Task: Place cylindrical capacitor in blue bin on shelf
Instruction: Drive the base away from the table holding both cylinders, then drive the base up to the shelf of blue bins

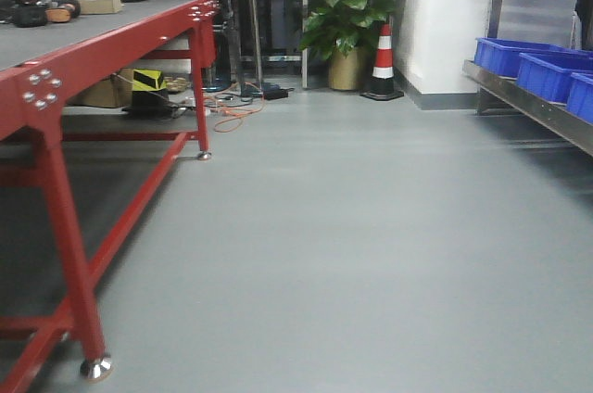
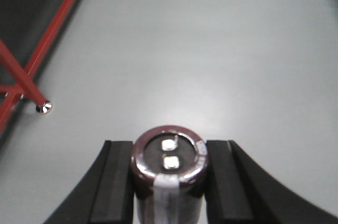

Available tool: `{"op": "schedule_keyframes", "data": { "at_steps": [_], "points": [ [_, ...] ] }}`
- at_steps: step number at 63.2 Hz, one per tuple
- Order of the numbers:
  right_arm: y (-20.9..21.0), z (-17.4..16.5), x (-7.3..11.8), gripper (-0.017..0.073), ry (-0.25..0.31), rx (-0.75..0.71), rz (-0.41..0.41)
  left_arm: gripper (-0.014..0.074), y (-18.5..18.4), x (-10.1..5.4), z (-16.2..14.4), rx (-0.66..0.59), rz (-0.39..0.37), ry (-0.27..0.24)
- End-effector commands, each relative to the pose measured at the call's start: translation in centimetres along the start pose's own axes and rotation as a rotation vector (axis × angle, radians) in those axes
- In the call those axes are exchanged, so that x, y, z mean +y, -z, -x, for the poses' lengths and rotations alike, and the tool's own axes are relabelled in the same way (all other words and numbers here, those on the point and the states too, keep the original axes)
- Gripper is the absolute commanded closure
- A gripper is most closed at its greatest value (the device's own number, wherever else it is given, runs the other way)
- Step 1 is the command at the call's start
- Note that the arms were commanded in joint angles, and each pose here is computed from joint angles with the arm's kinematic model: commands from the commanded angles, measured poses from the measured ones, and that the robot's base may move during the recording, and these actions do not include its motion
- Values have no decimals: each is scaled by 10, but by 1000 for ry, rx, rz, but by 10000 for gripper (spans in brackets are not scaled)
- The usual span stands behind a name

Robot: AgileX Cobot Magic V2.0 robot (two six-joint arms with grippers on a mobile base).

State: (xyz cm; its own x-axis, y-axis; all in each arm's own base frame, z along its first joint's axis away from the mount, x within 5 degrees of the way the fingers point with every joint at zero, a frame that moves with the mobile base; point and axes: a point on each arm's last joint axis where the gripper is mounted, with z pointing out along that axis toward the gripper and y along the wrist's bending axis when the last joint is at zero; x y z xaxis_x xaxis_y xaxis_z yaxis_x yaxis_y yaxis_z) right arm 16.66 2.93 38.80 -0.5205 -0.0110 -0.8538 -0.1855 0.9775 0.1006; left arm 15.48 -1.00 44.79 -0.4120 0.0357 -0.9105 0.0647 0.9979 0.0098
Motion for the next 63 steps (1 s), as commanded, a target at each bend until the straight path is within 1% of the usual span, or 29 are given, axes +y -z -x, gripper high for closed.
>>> {"op": "schedule_keyframes", "data": {
  "at_steps": [1,31,63],
  "points": [
    [3,4,0,721,14,-28,-3,704,4,-1,4,-37,-8,0],
    [3,4,0,721,14,-28,-3,704,5,-1,15,-163,-8,0],
    [3,4,0,721,14,-28,-3,704,5,-1,15,-163,-8,0]
  ]
}}
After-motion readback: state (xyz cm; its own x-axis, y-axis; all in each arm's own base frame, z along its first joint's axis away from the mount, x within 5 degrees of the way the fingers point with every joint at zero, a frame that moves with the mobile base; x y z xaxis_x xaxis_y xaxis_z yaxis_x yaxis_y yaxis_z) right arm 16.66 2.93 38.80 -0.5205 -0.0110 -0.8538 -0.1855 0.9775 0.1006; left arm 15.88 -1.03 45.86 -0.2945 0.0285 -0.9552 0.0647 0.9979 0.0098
